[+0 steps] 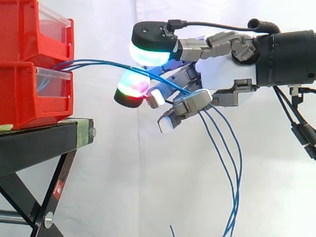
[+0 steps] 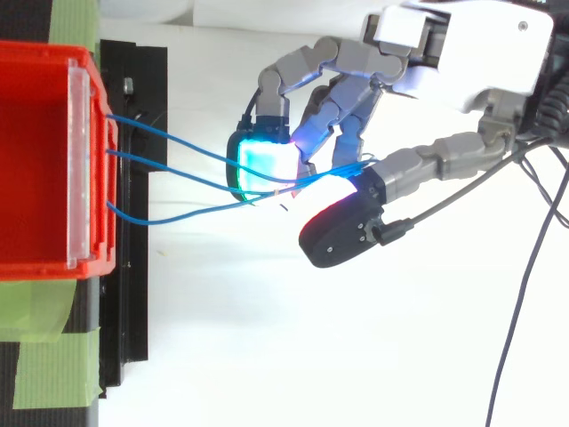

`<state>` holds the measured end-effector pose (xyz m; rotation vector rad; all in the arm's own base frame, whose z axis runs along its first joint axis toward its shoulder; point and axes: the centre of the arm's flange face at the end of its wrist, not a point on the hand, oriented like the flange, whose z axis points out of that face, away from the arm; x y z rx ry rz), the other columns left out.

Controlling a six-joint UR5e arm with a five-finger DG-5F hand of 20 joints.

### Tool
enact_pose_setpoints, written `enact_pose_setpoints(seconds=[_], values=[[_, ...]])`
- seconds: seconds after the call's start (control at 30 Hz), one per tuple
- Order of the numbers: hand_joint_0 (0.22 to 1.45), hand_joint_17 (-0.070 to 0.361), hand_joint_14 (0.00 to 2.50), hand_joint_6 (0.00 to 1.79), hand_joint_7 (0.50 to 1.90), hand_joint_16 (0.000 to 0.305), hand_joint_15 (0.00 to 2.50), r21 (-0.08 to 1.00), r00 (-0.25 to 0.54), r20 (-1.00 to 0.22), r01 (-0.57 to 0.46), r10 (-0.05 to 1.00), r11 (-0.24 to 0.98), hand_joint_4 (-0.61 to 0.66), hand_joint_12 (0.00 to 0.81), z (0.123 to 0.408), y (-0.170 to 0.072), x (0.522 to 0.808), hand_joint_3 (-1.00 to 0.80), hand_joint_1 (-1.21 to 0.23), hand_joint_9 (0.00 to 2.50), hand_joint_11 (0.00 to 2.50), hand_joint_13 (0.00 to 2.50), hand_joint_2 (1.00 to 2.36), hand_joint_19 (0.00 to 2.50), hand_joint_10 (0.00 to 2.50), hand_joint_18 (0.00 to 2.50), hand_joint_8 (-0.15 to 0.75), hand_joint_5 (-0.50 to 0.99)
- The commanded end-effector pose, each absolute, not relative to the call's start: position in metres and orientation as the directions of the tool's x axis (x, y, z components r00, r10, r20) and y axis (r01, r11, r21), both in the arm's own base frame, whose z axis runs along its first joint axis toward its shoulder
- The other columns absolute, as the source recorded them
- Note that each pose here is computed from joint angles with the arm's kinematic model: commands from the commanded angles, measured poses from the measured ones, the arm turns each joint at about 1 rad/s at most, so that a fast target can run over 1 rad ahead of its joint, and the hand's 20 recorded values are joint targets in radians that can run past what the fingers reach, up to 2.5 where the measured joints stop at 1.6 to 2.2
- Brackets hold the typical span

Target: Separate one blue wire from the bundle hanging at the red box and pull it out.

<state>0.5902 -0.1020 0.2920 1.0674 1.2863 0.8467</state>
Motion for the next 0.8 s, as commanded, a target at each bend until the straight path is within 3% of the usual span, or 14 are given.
enact_pose_setpoints(seconds=[0.0, 0.1, 0.3, 0.63, 0.77], values=[[0.58, 0.124, 0.23, 0.80, 1.15, 0.055, 1.52, 0.947, 0.123, -0.321, 0.076, 0.939, 0.314, 0.24, 0.317, 0.2921, -0.1017, 0.5903, -0.40, -0.63, 1.01, 1.10, 1.44, 1.01, 0.83, 0.02, 0.71, 0.375, -0.22], [0.62, 0.121, 0.21, 0.80, 1.13, 0.054, 1.53, 0.946, 0.122, -0.321, 0.077, 0.939, 0.314, 0.24, 0.306, 0.2919, -0.1018, 0.5902, -0.33, -0.60, 1.03, 1.10, 1.45, 1.02, 0.83, 0.02, 0.71, 0.370, -0.22], [0.65, 0.119, 0.20, 0.82, 1.12, 0.053, 1.54, 0.946, 0.124, -0.321, 0.078, 0.939, 0.314, 0.23, 0.303, 0.2919, -0.1027, 0.5900, -0.22, -0.66, 1.02, 1.13, 1.46, 1.02, 0.82, 0.02, 0.72, 0.371, -0.23], [0.68, 0.118, 0.17, 0.83, 1.10, 0.053, 1.56, 0.947, 0.125, -0.320, 0.074, 0.939, 0.313, 0.24, 0.300, 0.2923, -0.1026, 0.5905, -0.18, -0.77, 1.01, 1.13, 1.45, 1.03, 0.82, 0.02, 0.72, 0.363, -0.23], [0.70, 0.119, 0.11, 0.83, 1.13, 0.053, 1.61, 0.947, 0.124, -0.320, 0.073, 0.939, 0.313, 0.22, 0.299, 0.2923, -0.1017, 0.5907, -0.24, -0.88, 0.86, 1.09, 1.39, 1.02, 0.79, 0.02, 0.67, 0.327, -0.25]])
